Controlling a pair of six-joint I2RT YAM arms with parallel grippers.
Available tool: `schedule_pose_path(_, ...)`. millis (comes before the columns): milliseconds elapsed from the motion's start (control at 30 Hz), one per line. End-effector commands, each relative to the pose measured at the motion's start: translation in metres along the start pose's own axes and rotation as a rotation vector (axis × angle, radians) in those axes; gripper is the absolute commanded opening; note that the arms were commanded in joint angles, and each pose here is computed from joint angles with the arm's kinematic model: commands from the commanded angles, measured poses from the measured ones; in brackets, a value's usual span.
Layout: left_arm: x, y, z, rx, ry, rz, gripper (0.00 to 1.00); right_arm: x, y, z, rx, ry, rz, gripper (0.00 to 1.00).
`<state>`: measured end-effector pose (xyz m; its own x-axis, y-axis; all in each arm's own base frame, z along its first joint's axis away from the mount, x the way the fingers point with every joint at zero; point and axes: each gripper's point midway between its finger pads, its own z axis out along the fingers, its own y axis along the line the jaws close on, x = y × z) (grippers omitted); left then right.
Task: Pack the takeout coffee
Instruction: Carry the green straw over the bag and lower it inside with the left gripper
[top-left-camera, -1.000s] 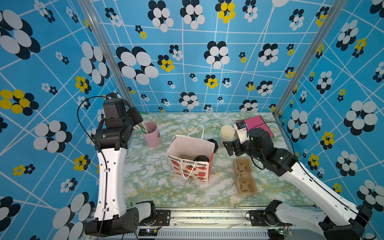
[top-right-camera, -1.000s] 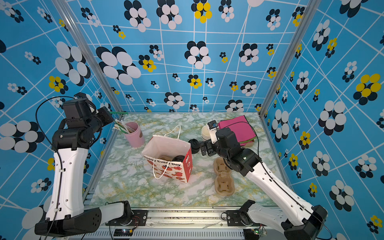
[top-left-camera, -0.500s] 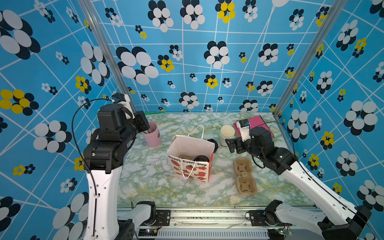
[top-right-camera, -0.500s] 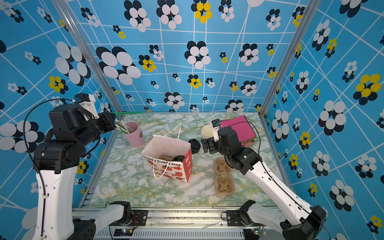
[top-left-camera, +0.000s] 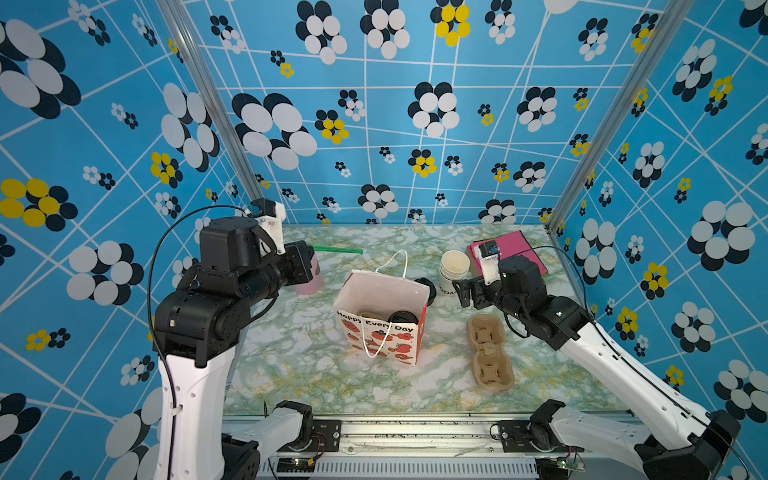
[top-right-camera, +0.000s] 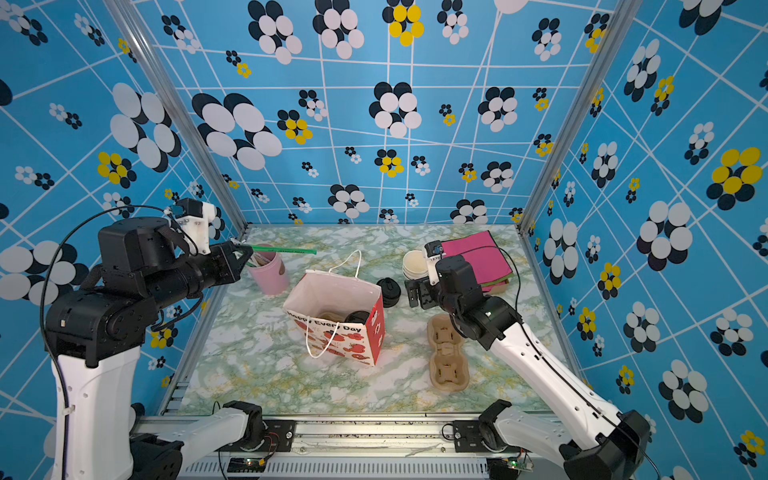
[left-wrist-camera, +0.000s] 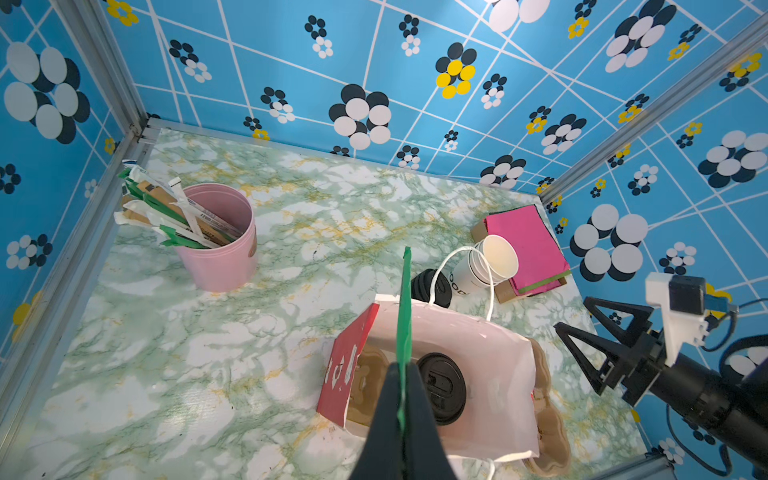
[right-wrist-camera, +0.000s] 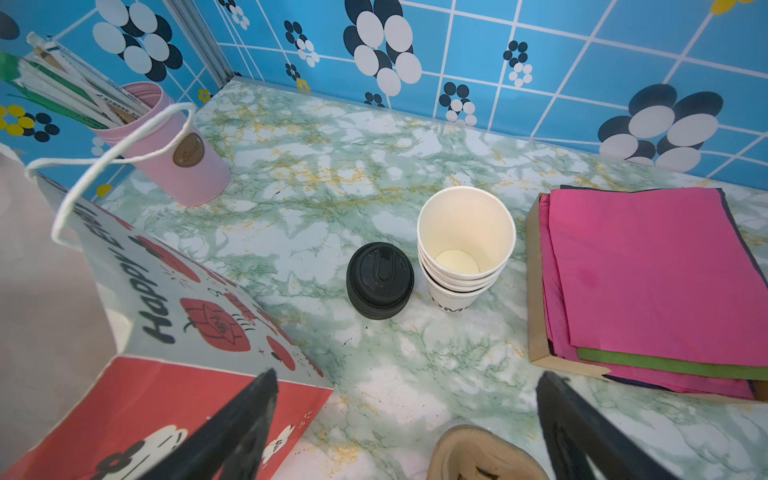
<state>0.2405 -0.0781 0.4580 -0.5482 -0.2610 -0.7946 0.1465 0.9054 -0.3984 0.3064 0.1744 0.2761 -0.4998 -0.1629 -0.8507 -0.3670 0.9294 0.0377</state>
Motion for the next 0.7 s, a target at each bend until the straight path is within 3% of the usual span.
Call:
schedule_pose_path(0,0.014,-0.005,-0.013,0.010,0.062,-0.003,0.00,0.002,-0.005,0.003,0.018,-0.003,0.022,0.99)
schedule_pose_path(267,0.028,-0.001,-0.030,-0.042,0.125,0.010,0.00,0.002,-0.007,0.005,0.026,0.000,0.024,0.99)
schedule_pose_path(667,0.084,0.006,0.003,-0.093,0.384,0.084,0.00,0.001,-0.007,0.003,0.024,0.002,0.047,0.99)
